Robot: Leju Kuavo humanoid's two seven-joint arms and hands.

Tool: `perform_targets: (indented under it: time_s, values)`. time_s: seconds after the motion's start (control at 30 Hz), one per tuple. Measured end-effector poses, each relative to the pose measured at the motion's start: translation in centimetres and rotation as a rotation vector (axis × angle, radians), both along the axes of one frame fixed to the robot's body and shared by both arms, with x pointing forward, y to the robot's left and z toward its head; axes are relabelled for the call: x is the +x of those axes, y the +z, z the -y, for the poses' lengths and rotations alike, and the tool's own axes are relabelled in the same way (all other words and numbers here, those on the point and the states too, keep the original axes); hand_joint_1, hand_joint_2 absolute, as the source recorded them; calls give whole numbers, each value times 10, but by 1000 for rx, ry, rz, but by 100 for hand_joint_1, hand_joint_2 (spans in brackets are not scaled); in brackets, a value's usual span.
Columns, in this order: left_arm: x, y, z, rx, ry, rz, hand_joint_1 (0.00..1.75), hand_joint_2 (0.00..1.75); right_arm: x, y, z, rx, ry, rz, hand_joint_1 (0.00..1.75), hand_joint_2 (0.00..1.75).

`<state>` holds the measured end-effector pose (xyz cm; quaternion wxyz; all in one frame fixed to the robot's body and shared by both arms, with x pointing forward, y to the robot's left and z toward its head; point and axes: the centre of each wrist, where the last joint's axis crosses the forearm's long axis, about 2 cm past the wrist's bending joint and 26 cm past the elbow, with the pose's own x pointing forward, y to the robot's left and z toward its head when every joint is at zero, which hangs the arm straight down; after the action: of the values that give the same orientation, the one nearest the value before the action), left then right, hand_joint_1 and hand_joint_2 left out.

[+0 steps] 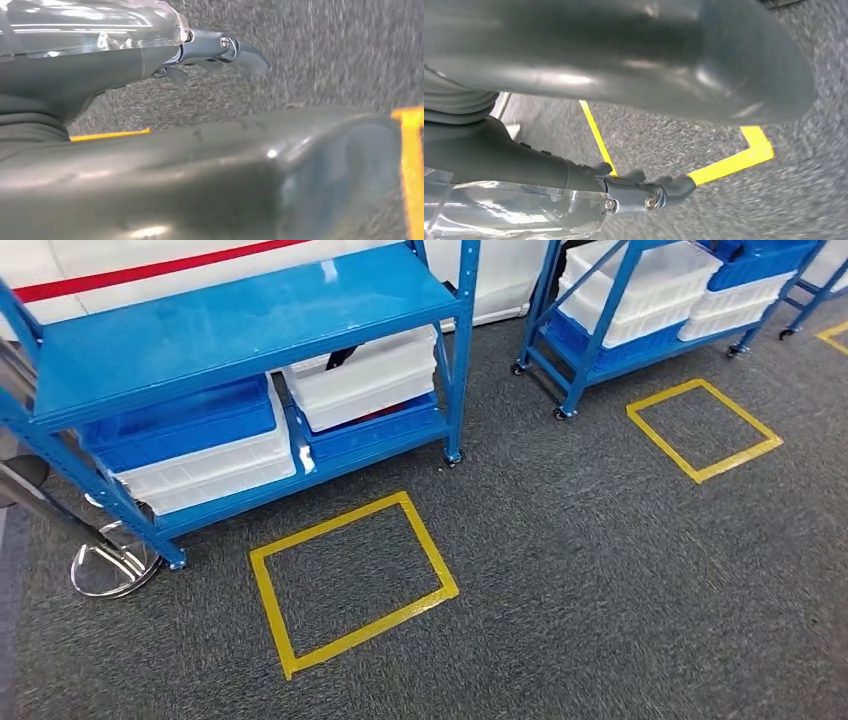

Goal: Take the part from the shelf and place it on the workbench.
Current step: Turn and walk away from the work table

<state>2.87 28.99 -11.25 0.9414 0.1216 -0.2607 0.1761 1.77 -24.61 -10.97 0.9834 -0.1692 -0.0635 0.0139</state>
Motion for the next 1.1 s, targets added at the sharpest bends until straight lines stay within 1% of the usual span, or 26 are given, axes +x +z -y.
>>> perform_targets:
  time_s: [0.33, 0.67, 0.83, 0.93, 1.1]
  values:
    - [1, 0, 1, -12, -30, 2, 0, 0, -2, 0, 0, 1, -21, -6, 0, 0]
    - [1, 0, -2, -21, -36, 10, 0, 0, -5, 0, -2, 13, -79, -9, 0, 0]
    - [2, 0, -6, -12, -37, 13, 0, 0, -5, 0, -5, 19, -86, -3, 0, 0]
    - [-1, 0, -5, -14, -38, 8, 0, 0, -4, 0, -6, 19, -89, 1, 0, 0]
    - [0, 0, -4, -15, -38, 9, 0, 0, -4, 0, -5, 18, -90, 1, 0, 0]
